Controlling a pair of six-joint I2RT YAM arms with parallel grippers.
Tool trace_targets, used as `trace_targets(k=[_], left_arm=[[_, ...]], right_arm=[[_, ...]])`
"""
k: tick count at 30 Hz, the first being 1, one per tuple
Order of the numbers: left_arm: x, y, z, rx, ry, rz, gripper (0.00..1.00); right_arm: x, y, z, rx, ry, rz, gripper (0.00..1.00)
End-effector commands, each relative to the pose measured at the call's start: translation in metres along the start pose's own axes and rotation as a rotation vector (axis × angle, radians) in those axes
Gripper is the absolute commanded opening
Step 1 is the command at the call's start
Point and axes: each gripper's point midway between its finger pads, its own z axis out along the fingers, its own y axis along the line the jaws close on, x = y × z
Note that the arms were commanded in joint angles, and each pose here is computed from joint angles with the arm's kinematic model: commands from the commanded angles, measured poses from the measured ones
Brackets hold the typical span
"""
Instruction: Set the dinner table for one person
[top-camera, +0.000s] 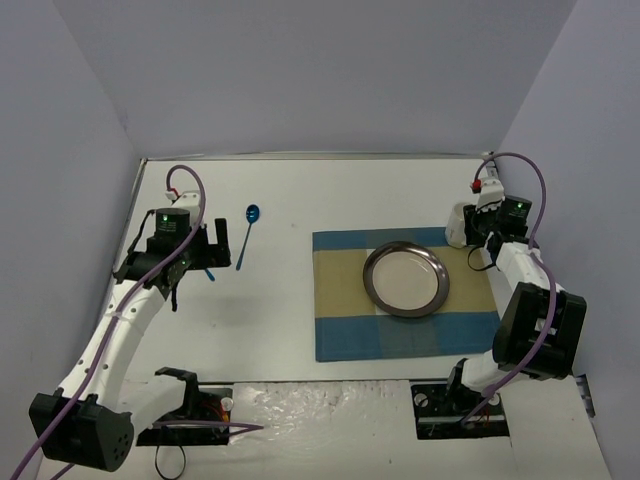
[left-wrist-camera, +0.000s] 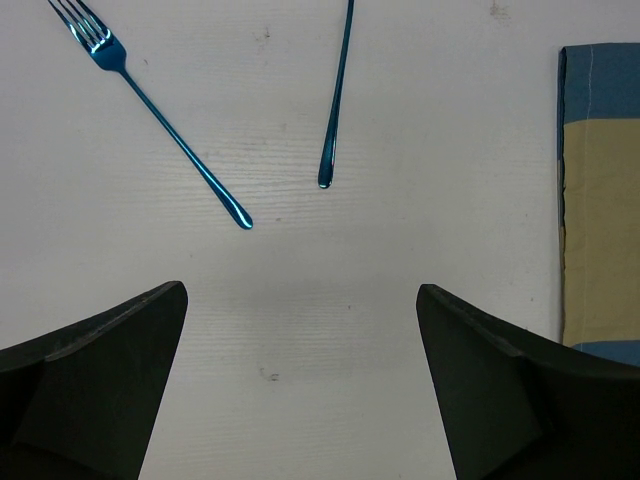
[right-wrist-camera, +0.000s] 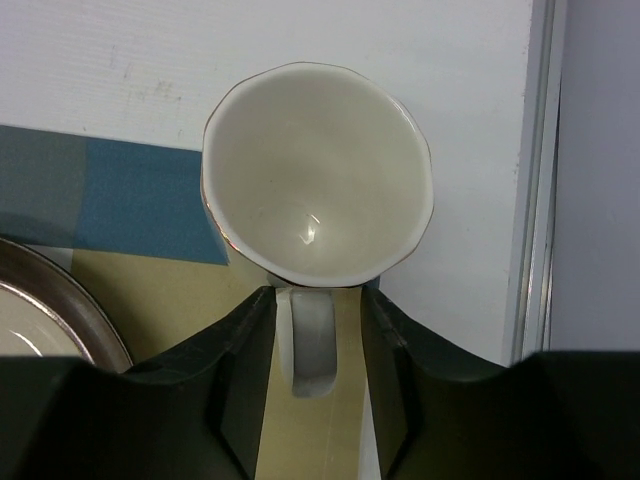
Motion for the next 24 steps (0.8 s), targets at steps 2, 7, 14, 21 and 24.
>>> trace_targets(k=[2, 7, 14, 21, 24], left_arm=[[-0.019, 0.001, -0.005, 0.001, -0.086, -0.001, 0.97], [-0.02, 0.003, -0.005, 0.001, -0.088, -0.007, 0.97], [-0.021, 0.004, -0.005, 0.02, -0.089, -0.041, 0.97], [-0.019, 0.005, 0.0, 0.018, -0.071, -0.061, 0.97], [-0.015, 0.007, 0.004, 0.005, -0.057, -0.07, 0.97]], right_arm=[[-0.02, -0.012, -0.009, 0.054, -0.069, -0.026, 0.4], [-0.024, -0.01, -0.018, 0.06, -0.08, -0.018, 0.48], [-0.05, -0.008, -0.048, 0.09, -0.162, 0.012, 0.71], [-0.109, 0.008, -0.105, 0.079, -0.375, 0.127, 0.92], [-0.131, 0.013, -0.129, 0.071, -0.459, 0.216, 0.96]])
